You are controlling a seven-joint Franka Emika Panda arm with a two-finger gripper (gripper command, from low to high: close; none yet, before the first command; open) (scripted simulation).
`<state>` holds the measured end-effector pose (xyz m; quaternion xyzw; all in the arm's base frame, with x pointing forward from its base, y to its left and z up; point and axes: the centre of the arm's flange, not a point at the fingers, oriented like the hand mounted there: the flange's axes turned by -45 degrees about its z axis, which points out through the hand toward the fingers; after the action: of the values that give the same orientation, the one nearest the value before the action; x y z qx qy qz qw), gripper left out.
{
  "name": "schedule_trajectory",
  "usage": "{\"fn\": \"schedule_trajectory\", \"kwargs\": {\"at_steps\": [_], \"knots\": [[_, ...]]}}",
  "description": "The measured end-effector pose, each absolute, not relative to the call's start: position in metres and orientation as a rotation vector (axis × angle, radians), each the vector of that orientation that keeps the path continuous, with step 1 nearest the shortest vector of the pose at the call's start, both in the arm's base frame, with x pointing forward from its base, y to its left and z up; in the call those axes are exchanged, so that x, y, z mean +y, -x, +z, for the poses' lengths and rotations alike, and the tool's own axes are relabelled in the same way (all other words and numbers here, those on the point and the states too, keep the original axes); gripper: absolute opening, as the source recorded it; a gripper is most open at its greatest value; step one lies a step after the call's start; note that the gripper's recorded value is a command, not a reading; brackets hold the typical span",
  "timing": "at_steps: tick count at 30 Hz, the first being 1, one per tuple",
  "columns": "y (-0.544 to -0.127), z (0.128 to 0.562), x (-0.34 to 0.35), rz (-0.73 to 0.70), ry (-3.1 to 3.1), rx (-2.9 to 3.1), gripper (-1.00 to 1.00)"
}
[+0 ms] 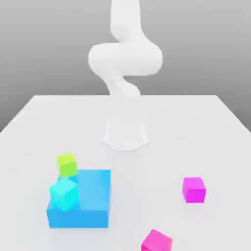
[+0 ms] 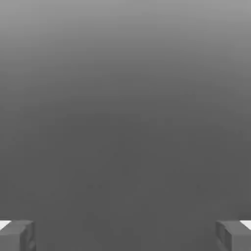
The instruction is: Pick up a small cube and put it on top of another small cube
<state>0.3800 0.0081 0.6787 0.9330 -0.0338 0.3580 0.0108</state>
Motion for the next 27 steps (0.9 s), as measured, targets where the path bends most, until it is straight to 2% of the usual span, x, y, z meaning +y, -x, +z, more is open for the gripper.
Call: {"fn": "schedule_trajectory", "kwargs": {"at_steps": [6,13,20,27], "knots": [[-0.451,0.588,0.021,0.868,-2.929,-0.293,0.0],[-0.503,0.469,0.029,0.606,-2.943,-0.481,0.0],[-0.524,0.346,0.039,0.355,-2.963,-0.663,0.0],[-0.515,0.233,0.059,0.1,-2.99,-0.857,0.0]]}}
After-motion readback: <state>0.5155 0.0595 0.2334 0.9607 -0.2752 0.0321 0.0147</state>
